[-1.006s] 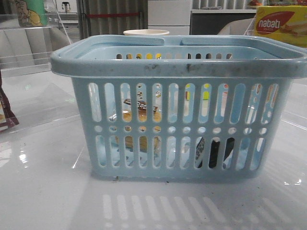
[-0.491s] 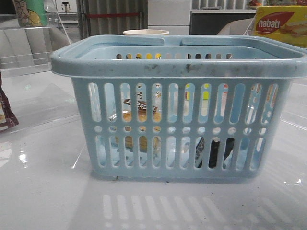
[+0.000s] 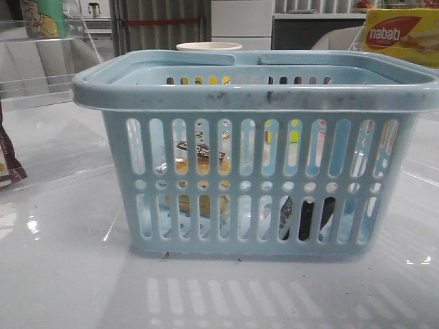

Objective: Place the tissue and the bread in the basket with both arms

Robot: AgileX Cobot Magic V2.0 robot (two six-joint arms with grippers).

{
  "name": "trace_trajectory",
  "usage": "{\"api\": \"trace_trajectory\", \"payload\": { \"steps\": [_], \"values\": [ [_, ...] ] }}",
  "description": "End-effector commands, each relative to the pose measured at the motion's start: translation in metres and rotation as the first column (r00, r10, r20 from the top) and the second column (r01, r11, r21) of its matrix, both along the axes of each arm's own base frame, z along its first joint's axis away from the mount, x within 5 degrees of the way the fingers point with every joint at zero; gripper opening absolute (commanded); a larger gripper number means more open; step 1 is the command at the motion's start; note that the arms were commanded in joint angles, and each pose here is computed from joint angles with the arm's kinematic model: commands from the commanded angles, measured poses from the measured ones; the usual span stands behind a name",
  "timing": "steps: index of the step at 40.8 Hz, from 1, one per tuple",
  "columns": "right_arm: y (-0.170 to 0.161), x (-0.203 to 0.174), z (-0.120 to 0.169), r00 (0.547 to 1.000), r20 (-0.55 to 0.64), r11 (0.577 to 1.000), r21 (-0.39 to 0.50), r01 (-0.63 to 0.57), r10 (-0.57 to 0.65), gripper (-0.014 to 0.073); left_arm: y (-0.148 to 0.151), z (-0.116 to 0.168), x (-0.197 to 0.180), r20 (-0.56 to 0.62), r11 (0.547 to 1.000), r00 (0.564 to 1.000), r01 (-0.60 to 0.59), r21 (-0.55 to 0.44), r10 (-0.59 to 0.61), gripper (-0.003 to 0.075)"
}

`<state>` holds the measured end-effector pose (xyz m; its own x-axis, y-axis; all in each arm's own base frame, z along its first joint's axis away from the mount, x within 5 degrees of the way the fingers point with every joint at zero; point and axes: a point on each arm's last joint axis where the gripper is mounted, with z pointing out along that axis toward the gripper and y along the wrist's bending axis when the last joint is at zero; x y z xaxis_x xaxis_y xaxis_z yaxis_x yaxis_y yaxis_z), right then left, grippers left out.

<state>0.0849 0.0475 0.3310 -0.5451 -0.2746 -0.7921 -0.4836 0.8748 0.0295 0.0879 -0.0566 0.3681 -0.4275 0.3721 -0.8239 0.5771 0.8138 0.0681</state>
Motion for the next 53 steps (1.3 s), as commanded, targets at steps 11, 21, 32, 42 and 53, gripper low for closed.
{"api": "trace_trajectory", "payload": {
  "steps": [11,21,32,42,53],
  "values": [
    [0.0,0.003,0.012,0.997,0.074,0.999,0.035,0.007,-0.009,0.0055,-0.002,0.014,0.001,0.081,0.998,0.997,0.006,-0.067,-0.001,0.0092],
    [0.0,0.002,0.012,0.997,0.072,0.999,0.034,0.007,-0.009,0.0055,0.01,0.014,-0.008,0.154,0.993,0.986,-0.045,-0.113,0.062,0.0092],
    [0.0,0.002,0.011,0.998,0.07,0.999,0.033,0.007,-0.009,0.0055,0.039,-0.03,-0.017,0.389,0.928,0.852,-0.262,-0.265,0.351,0.0092],
    [0.0,0.002,0.011,0.998,0.07,0.999,0.033,0.007,-0.009,0.0055,0.053,-0.1,-0.031,0.458,0.844,0.716,-0.378,-0.38,0.527,0.0092],
    [0.0,0.002,0.011,0.998,0.07,0.999,0.033,0.007,-0.009,0.0055,0.057,-0.146,-0.035,0.517,0.807,0.625,-0.381,-0.452,0.585,0.0092]
  ]
}}
